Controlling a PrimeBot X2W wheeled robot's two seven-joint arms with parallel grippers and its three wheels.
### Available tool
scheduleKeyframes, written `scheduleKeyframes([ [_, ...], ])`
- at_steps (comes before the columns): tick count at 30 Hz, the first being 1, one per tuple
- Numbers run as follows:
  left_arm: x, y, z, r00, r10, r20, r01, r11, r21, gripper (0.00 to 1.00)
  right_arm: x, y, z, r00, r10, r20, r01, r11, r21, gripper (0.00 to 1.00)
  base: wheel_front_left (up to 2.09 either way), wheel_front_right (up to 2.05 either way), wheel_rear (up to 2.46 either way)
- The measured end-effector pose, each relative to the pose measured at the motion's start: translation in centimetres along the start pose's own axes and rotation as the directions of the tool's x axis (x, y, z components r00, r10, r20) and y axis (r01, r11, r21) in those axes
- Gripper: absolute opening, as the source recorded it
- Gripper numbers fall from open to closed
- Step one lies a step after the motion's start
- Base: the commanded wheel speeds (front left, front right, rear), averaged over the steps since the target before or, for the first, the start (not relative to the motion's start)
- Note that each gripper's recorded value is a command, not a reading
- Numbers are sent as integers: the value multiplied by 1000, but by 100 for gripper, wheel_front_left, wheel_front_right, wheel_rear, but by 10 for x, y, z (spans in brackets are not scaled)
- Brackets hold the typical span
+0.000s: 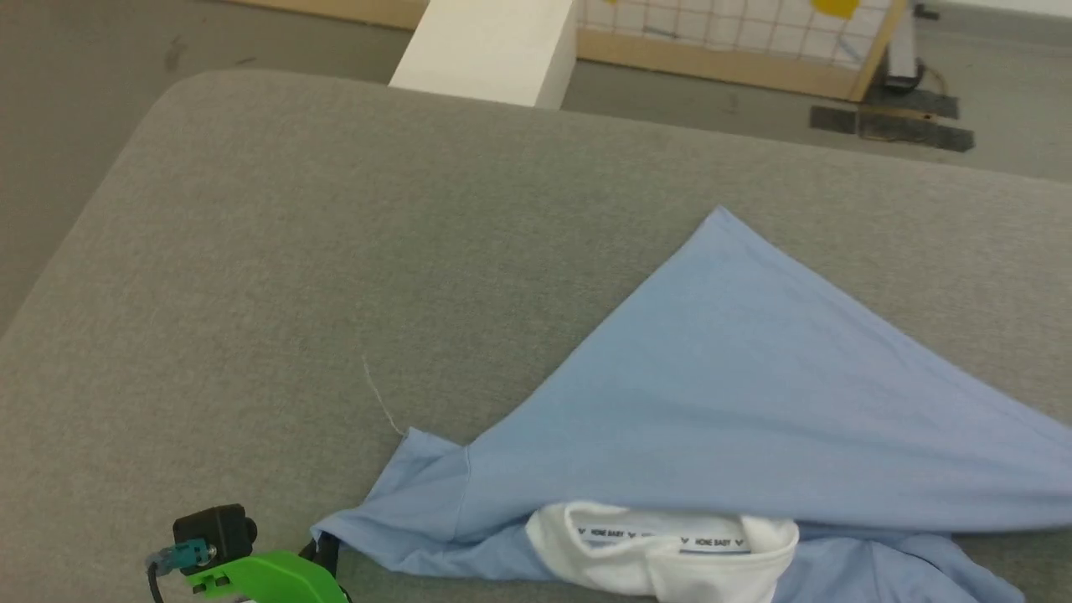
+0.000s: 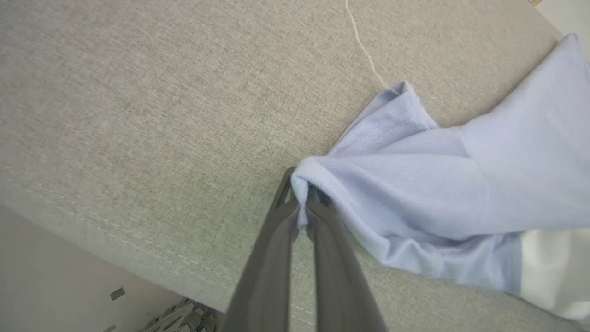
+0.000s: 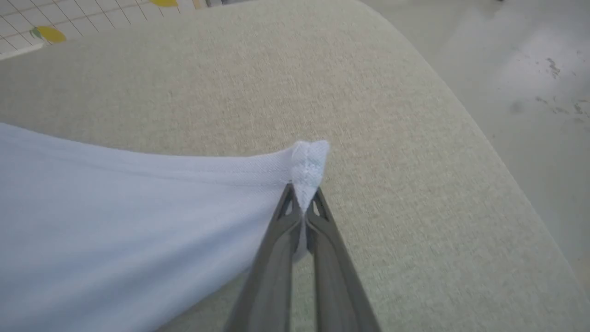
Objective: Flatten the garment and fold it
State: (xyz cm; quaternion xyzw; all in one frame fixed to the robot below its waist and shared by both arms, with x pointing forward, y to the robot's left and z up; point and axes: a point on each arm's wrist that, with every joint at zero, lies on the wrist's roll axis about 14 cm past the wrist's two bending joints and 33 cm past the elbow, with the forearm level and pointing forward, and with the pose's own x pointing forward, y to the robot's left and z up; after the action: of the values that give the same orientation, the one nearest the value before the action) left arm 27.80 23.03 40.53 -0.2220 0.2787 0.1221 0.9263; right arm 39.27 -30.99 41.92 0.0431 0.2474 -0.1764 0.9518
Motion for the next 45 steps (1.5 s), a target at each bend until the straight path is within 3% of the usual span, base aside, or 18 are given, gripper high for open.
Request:
scheduleKeyframes([
  [3,1,-8,1,1000,-22,-1,22,1000,7,0,-11,-16,-30,991,-23,-134,26,999,20,0,0,0,0],
  [6,2,-15,0,999,-46,-10,46,999,19,0,-26,-32,-74,944,-47,-327,58,998,22,0,0,0,0],
  [10,2,-19,0,998,-60,-11,60,998,28,0,-34,-35,-89,911,-39,-412,54,998,24,0,0,0,0],
  [11,2,-19,0,998,-60,-11,61,998,29,0,-34,-34,-89,909,-35,-415,50,998,26,9,0,0,0],
  [12,2,-19,-1,998,-60,-13,61,998,29,0,-34,-32,-88,910,-28,-413,43,999,27,49,0,0,0],
  [13,2,-19,-1,998,-60,-17,60,998,30,0,-33,-29,-86,917,-19,-399,33,999,28,100,0,0,0],
  [16,1,-19,-2,998,-60,-22,61,998,28,0,-29,-22,-76,946,-4,-325,9,1000,12,100,0,0,0],
  [21,0,-18,-3,998,-54,-26,55,998,24,0,-13,30,-19,993,118,-29,-119,993,-25,100,0,0,0],
  [25,1,-15,-6,998,-44,-35,45,999,20,0,-10,106,32,934,305,186,-296,952,-72,100,0,0,0],
  [30,3,-15,-5,999,-38,-31,38,999,10,0,-14,188,66,820,501,277,-460,864,-204,100,0,0,0],
  [33,5,-15,-5,999,-31,-28,31,1000,-1,0,-5,221,72,788,565,245,-509,821,-257,100,0,0,0],
  [37,9,-13,-7,999,-16,-28,16,1000,-20,0,15,255,60,788,604,117,-559,782,-275,100,0,0,0],
  [45,16,-7,-18,999,20,-44,-23,998,-59,0,56,294,27,797,576,-181,-602,741,-297,100,0,0,0],
])
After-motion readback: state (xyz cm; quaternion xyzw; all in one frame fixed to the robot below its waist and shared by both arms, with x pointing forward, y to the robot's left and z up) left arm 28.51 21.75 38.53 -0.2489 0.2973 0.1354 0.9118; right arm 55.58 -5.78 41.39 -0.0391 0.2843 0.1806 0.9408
